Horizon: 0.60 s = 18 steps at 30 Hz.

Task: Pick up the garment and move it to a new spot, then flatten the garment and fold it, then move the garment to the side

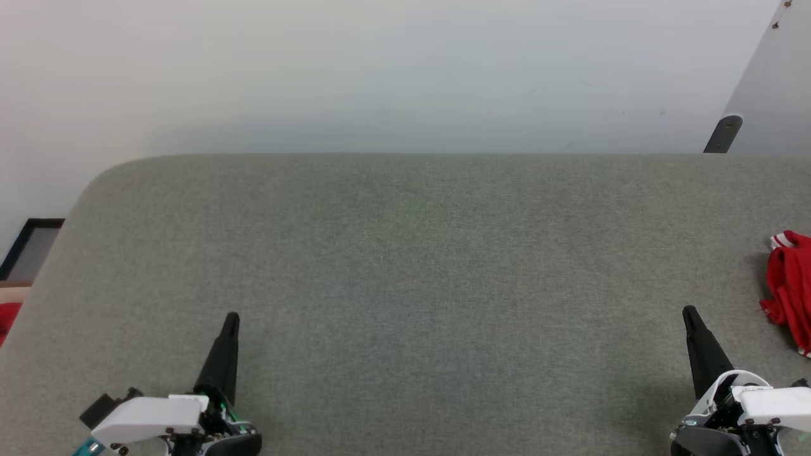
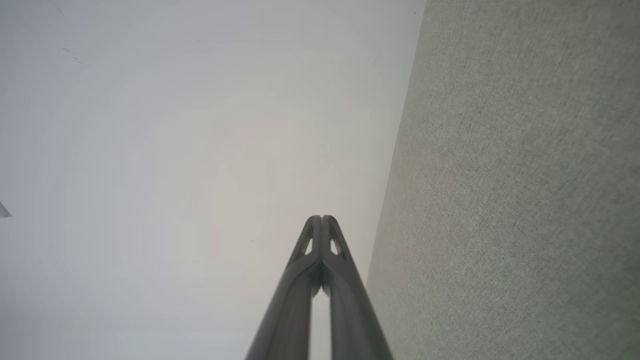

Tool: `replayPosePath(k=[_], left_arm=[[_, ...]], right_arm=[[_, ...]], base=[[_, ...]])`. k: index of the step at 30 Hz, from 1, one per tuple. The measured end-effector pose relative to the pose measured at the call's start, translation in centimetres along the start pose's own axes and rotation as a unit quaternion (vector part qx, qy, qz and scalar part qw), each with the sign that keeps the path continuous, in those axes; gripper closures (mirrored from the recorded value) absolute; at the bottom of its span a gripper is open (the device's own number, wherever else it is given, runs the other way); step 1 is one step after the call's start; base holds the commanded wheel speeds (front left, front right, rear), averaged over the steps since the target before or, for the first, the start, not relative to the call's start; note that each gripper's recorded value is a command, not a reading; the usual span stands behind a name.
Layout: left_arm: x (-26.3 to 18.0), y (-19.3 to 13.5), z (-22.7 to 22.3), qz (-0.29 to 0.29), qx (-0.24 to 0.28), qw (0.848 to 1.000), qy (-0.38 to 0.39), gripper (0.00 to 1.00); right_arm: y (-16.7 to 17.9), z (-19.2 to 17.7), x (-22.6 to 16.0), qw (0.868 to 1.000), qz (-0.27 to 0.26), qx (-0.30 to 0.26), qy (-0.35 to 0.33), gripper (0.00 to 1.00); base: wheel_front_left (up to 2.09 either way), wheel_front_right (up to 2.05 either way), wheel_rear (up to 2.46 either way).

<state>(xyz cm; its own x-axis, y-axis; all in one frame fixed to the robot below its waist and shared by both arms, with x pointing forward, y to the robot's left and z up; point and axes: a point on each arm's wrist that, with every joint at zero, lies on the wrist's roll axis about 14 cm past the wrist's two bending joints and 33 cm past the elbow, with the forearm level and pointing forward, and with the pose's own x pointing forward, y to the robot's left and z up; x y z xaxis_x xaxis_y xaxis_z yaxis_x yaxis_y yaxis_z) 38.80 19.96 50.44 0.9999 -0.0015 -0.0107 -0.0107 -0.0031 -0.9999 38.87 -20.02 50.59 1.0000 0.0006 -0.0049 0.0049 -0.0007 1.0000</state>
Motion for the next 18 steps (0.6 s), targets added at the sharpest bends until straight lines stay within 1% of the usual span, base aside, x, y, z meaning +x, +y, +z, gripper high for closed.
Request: replayPosePath(k=[18], left_arm=[[0.00, 0.00, 0.00, 0.000, 0.000, 1.000, 0.000, 1.00]], right_arm=[[0.00, 0.00, 0.00, 1.000, 0.000, 0.000, 0.000, 1.00]], base=[[0.00, 0.00, 0.00]])
